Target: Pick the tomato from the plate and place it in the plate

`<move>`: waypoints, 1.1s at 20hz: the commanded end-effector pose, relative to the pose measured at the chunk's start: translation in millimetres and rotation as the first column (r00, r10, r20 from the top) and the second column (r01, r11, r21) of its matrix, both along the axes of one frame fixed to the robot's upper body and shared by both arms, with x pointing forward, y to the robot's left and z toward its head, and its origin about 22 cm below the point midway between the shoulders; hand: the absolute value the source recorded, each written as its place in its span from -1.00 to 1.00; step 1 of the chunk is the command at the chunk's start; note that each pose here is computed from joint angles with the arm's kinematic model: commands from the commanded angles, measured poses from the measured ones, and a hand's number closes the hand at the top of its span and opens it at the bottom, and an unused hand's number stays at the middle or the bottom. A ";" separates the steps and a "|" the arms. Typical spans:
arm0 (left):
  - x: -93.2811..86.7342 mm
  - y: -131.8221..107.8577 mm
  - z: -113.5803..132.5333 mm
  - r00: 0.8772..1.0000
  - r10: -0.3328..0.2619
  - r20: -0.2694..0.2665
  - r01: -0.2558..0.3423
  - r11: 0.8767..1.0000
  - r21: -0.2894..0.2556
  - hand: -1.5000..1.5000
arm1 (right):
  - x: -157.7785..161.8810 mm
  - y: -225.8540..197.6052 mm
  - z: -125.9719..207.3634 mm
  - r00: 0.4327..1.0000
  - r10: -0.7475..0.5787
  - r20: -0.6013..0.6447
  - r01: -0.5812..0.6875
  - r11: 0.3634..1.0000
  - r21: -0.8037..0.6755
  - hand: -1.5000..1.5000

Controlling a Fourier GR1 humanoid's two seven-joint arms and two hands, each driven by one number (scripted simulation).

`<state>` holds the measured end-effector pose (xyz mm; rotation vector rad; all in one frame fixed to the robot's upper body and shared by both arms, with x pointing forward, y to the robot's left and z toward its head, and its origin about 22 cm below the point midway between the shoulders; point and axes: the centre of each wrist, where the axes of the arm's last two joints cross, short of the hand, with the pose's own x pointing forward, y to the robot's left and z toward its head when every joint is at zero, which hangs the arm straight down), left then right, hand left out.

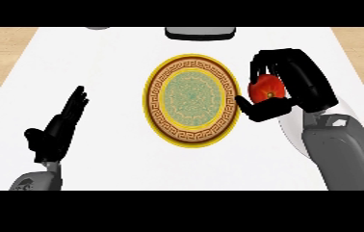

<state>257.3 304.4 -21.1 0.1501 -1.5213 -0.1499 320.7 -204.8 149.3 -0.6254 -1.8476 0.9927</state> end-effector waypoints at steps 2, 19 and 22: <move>-20.2 -15.7 -7.3 1.000 -0.013 0.007 0.014 1.000 -0.014 0.00 | 11.1 55.9 -15.7 0.998 0.061 -0.019 -0.061 0.998 -0.002 1.00; -3.4 -7.4 13.8 1.000 -0.021 -0.009 0.021 1.000 -0.010 0.00 | 51.4 146.7 -66.8 0.964 -0.126 -0.234 0.166 0.973 0.158 -1.00; 1.9 -16.0 1.8 1.000 -0.021 0.000 0.021 1.000 -0.019 0.00 | 58.1 134.8 -83.7 0.957 -0.120 -0.262 0.185 0.954 0.235 -1.00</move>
